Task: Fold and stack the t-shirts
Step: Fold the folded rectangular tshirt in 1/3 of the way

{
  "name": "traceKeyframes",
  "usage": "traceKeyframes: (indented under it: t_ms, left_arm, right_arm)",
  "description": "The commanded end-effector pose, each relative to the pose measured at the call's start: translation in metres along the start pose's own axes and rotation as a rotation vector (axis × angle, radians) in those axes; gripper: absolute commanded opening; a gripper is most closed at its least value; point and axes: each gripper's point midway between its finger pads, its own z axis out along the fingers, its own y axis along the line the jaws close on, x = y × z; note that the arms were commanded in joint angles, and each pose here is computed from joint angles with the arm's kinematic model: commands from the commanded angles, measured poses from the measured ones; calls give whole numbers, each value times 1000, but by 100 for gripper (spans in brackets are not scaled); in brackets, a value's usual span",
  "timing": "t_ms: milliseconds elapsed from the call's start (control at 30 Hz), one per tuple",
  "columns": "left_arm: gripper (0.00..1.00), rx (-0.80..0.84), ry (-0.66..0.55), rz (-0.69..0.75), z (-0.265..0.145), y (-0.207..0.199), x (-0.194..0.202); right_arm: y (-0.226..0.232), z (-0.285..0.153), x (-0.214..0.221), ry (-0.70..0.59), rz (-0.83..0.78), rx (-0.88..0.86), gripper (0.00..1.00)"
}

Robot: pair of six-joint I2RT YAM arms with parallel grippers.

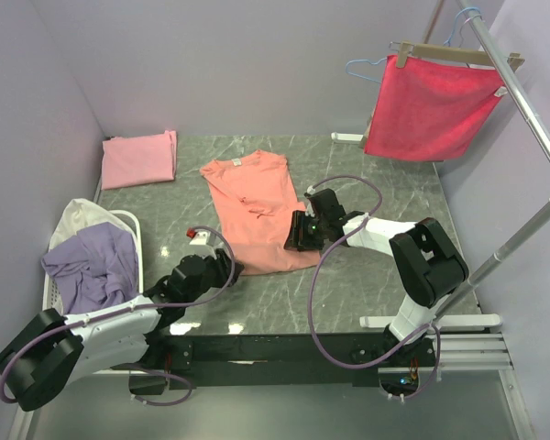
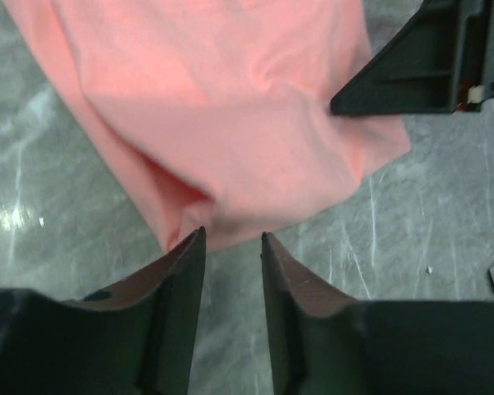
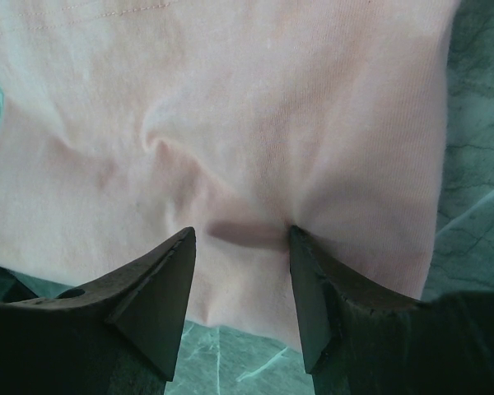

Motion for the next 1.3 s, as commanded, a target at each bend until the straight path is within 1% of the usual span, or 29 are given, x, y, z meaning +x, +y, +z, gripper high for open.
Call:
traceKeyframes:
  t_ms: [0, 33, 67, 167, 367, 433, 500, 633, 700, 733, 767, 833, 900, 933, 1033, 1267]
  left_arm:
    - [56, -23, 17, -32, -1, 4, 9]
    - [67, -21, 4, -33, 0, 3, 6]
    - [73, -31, 5, -28, 2, 4, 7]
    - [75, -68, -24, -24, 8, 11, 4]
    - [76, -113, -55, 40, 21, 20, 0]
    - [75, -106, -77, 55, 25, 17, -5]
    - [72, -112, -77, 83, 29, 17, -7]
    - [65, -85, -103, 78, 29, 10, -14]
    - [56, -83, -109, 74, 28, 10, -16]
    - [46, -86, -106, 76, 29, 10, -15]
    - [40, -89, -102, 77, 29, 11, -14]
    - [31, -85, -86, 79, 29, 11, -9]
    - [27, -67, -71, 72, 29, 9, -6]
    - [22, -57, -70, 63, 29, 7, -6]
    - [15, -15, -46, 45, 26, -1, -1]
    - [8, 37, 44, -17, 13, -13, 15]
  right_arm:
    - [-57, 12, 71, 215, 27, 207, 58]
    - [-57, 12, 71, 215, 25, 207, 58]
    - [-58, 12, 71, 216, 25, 208, 58]
    - [-58, 12, 70, 217, 22, 206, 58]
    - [-57, 12, 72, 224, 15, 204, 58]
    - [-58, 14, 73, 226, 16, 204, 58]
    - [-58, 15, 74, 231, 17, 203, 58]
    - [-60, 15, 76, 237, 21, 206, 58]
    - [-59, 15, 76, 234, 20, 207, 58]
    - [-60, 15, 75, 234, 21, 209, 58]
    - [-60, 15, 76, 236, 22, 211, 58]
    - [-59, 14, 75, 234, 21, 211, 58]
    - [-59, 14, 74, 230, 22, 213, 58]
    - [-59, 13, 74, 230, 22, 213, 58]
    - [-61, 13, 75, 232, 27, 218, 58]
    - [-60, 11, 76, 231, 31, 220, 58]
